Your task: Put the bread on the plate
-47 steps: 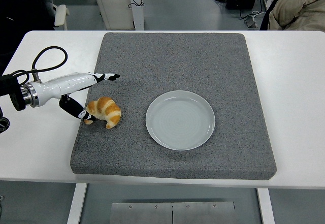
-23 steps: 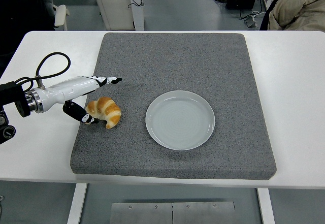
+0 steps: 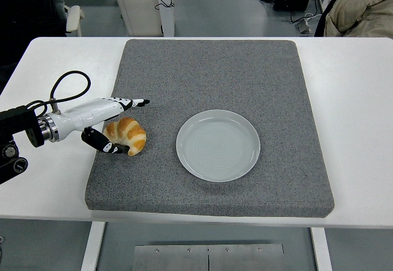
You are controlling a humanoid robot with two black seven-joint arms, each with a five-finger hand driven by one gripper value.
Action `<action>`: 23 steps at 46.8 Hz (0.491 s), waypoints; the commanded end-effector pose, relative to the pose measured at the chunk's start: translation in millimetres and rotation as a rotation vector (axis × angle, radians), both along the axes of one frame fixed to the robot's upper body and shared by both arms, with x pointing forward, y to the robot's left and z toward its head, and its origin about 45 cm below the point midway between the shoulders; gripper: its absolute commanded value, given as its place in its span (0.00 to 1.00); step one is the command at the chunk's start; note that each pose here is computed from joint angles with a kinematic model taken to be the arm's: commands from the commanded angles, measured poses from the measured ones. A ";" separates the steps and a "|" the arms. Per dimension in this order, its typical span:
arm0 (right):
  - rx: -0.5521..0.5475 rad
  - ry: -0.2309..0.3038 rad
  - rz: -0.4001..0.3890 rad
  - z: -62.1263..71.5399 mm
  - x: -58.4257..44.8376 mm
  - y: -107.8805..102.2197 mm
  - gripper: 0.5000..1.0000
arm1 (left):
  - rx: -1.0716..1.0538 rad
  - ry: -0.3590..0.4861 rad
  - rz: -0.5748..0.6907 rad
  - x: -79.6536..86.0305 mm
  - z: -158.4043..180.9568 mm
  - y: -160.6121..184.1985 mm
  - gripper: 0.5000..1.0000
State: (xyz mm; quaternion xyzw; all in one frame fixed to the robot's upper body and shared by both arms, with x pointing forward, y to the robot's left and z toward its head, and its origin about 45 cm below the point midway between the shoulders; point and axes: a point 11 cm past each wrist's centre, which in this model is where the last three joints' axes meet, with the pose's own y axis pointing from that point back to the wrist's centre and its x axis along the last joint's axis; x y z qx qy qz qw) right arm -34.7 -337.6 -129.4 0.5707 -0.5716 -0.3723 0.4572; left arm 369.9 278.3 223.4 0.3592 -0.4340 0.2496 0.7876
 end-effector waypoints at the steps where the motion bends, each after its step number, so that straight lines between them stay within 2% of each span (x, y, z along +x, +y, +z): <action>1: 0.001 0.001 0.000 0.0 -0.1 0.1 1.00 | 0.001 0.000 -0.001 0.1 -0.5 -0.3 0.86; 16: 0.001 -0.001 0.000 0.0 0.1 0.1 1.00 | -0.003 0.011 -0.030 -3.9 -4.3 -1.7 0.65; 20: -0.001 0.001 0.000 0.0 -0.1 -0.1 1.00 | -0.003 0.013 -0.034 -4.5 -5.0 -1.8 0.64; 23: 0.001 0.001 0.000 0.0 -0.1 0.1 1.00 | -0.003 0.012 -0.035 -4.7 -4.7 -1.4 0.60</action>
